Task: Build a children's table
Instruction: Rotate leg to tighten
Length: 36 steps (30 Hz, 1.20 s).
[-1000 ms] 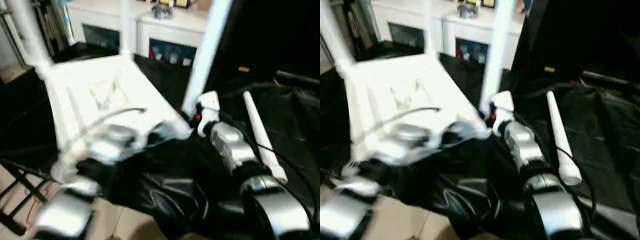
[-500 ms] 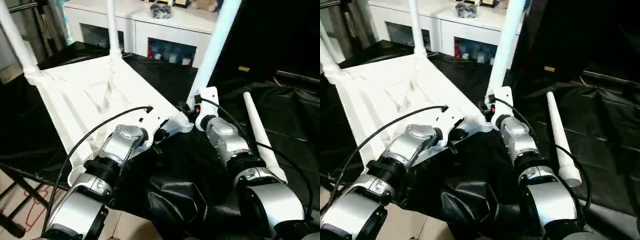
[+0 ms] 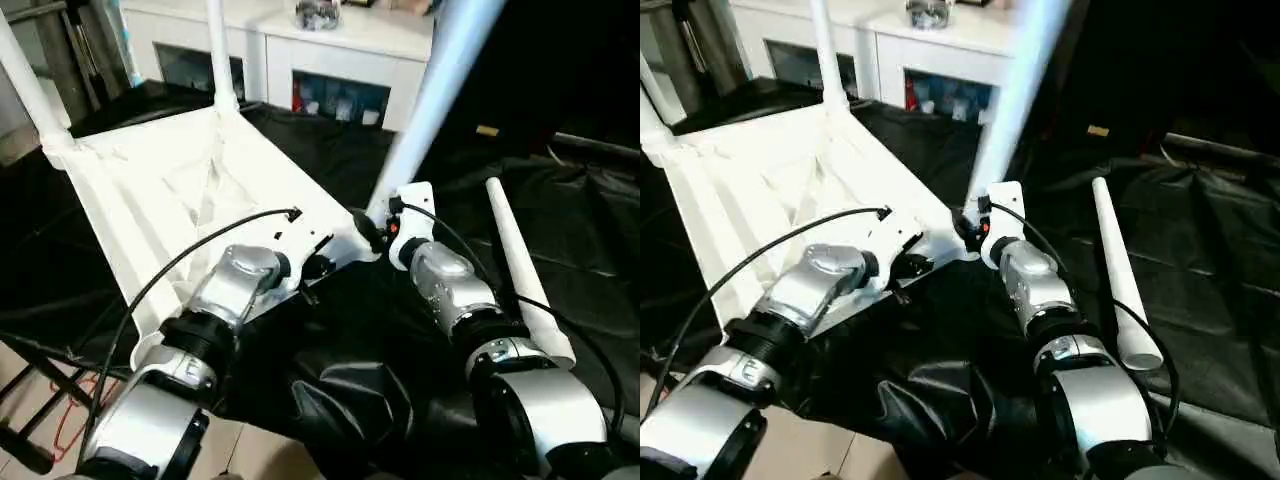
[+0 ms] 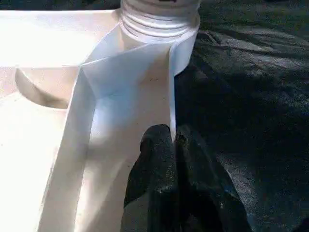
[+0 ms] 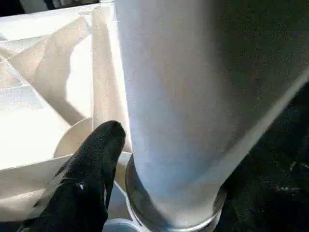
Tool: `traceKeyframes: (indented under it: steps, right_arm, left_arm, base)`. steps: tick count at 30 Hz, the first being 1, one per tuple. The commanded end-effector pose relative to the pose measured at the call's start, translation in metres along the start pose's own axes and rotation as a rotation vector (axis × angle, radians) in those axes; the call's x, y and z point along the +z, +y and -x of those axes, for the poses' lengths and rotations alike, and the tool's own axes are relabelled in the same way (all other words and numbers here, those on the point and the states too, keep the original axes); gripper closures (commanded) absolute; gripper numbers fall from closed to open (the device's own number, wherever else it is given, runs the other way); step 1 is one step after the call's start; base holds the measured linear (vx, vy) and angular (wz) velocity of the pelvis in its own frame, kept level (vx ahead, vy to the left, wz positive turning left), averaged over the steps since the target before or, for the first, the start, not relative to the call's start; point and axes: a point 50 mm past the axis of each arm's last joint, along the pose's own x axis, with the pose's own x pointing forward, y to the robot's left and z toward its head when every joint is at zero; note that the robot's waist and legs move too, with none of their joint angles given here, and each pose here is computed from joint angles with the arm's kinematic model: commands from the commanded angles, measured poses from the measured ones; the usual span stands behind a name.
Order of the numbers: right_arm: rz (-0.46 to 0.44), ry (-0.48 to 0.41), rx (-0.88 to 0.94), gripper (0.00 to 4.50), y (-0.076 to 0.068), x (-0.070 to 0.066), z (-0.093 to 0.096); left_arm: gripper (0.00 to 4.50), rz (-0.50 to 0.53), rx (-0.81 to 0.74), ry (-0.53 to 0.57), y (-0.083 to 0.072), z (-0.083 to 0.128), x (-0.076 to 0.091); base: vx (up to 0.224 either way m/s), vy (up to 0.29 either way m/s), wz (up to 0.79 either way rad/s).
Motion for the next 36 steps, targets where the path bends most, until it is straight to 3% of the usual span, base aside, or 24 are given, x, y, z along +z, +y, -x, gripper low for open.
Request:
traceKeyframes:
  steps: [1,5,19,30,36]
  right_arm:
    - [-0.049,0.12,0.123,0.92,0.023,-0.029,-0.002]
    - [-0.018,0.118,0.146,0.52,0.022,-0.026,-0.001]
    - [0.062,0.075,0.295,0.52,0.01,-0.011,0.007]
    - [0.132,0.124,0.445,1.48,0.008,-0.014,0.015]
    - [0.13,0.125,0.462,1.77,0.007,-0.015,0.018]
  left_arm:
    - [4.5,-0.071,-0.043,-0.11,-0.007,0.0,0.027]
    - [4.5,-0.083,-0.071,-0.113,-0.008,0.003,0.025]
    - [4.5,-0.119,-0.142,-0.106,-0.006,0.017,0.018]
    - [4.5,-0.163,-0.215,-0.082,-0.005,0.028,0.012]
    - [4.5,-0.162,-0.217,-0.074,-0.003,0.031,0.009]
  base:
    - [0.0,0.0,0.0]
    - [0.0,0.0,0.0]
    - [0.0,0.0,0.0]
    - [0.0,0.0,0.0]
    - [0.0,0.0,0.0]
